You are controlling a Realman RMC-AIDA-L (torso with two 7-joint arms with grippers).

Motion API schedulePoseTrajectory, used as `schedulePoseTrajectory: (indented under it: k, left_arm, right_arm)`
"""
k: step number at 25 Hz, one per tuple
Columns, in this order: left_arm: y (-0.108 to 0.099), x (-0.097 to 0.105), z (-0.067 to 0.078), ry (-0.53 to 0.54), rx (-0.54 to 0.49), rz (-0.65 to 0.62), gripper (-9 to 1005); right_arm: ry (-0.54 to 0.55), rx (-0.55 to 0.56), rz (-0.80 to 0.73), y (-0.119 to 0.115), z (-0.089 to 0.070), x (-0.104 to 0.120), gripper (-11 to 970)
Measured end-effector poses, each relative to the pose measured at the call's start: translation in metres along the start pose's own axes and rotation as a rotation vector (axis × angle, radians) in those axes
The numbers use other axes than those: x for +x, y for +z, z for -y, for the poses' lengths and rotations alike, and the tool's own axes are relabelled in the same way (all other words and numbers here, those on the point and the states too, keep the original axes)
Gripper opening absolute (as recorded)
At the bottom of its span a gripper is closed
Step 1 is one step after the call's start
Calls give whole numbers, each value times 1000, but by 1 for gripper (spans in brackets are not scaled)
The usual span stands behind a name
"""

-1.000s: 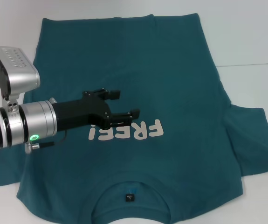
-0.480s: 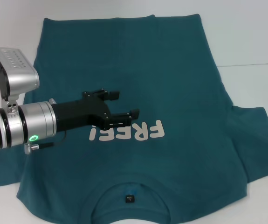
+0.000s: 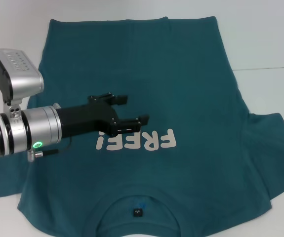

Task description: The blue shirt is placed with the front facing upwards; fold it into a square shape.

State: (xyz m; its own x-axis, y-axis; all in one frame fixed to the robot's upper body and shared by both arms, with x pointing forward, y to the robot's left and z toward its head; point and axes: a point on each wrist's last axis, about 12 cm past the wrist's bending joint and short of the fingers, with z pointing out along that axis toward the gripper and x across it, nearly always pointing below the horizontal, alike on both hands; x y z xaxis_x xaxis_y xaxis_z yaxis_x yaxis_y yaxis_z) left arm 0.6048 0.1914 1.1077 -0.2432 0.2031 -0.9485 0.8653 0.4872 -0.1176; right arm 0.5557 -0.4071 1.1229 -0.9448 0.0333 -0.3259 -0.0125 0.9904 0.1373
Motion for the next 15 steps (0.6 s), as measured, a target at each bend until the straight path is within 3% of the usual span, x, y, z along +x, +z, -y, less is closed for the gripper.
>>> schedulePoseTrajectory:
  k: [15]
  left_arm:
    - [2,1,0,-7,1,-2,874]
  right_arm:
    - [-50,-15,80,2,-12,-15,24]
